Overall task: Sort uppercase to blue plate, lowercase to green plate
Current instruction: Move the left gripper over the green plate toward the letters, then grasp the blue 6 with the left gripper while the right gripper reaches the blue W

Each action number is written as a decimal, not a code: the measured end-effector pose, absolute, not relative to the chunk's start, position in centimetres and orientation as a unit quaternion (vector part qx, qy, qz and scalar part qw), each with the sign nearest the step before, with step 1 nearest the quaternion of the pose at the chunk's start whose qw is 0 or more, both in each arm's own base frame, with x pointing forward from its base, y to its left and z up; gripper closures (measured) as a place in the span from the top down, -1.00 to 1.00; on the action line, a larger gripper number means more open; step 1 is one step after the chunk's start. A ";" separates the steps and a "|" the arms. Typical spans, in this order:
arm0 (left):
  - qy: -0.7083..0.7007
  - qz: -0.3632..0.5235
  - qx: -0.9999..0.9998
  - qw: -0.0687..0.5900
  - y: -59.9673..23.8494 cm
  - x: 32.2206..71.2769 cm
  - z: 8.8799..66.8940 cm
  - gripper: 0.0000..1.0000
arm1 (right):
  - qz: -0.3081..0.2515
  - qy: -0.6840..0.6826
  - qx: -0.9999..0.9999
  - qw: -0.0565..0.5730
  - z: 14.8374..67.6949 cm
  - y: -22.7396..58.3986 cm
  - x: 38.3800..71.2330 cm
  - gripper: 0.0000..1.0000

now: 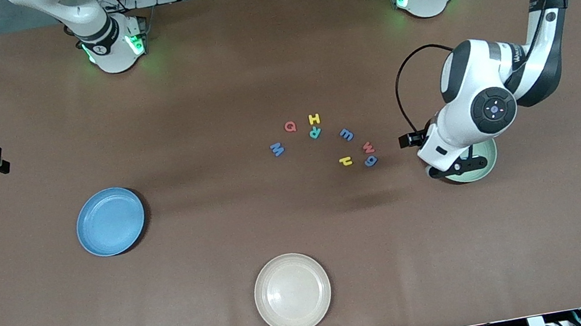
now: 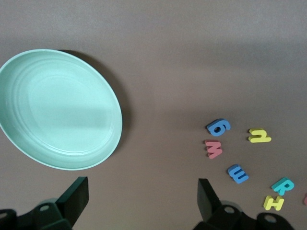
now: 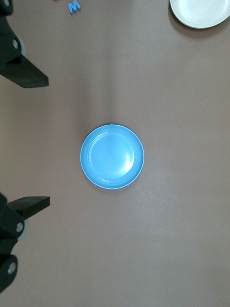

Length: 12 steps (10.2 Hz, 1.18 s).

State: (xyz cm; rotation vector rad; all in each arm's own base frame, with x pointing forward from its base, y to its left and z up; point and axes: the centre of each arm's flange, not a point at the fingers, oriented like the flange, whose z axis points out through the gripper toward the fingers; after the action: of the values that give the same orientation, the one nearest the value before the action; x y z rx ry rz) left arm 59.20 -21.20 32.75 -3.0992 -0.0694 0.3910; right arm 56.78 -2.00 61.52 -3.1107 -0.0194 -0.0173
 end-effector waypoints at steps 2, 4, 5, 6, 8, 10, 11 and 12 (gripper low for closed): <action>-0.052 0.130 -0.990 0.014 -22.9 59.7 31.0 1.00 | 0.004 -0.007 -1.000 0.016 61.2 -1.9 56.7 1.00; -0.076 0.126 -0.989 0.016 -26.0 60.1 28.6 1.00 | 0.011 -0.028 -0.999 0.017 60.9 0.5 56.7 1.00; -0.085 0.118 -0.989 0.014 -27.2 60.3 27.7 1.00 | 0.014 -0.035 -0.999 0.017 60.8 1.9 56.6 1.00; -0.092 0.111 -0.989 0.017 -28.0 60.2 27.0 1.00 | 0.015 -0.031 -0.999 0.017 60.6 2.6 56.7 1.00; -0.114 0.104 -0.988 0.027 -29.9 59.5 25.0 1.00 | 0.011 -0.014 -1.000 0.016 60.3 5.0 56.9 1.00; -0.156 0.089 -0.983 0.022 -31.9 58.8 22.4 1.00 | 0.022 -0.004 -1.000 0.013 58.8 10.3 56.8 1.00; -0.180 0.079 -0.980 0.018 -32.4 58.3 21.3 1.00 | 0.027 -0.009 -1.000 0.010 57.6 13.0 56.7 1.00; -0.196 0.074 -0.978 0.015 -32.7 57.7 20.4 1.00 | 0.027 -0.018 -0.999 0.009 56.0 15.1 56.7 1.00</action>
State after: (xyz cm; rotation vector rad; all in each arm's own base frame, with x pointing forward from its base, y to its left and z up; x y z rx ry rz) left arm 57.69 -32.73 20.44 -3.0423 -0.6088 0.2296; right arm 56.74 15.09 55.97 -3.1226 -0.0570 0.0834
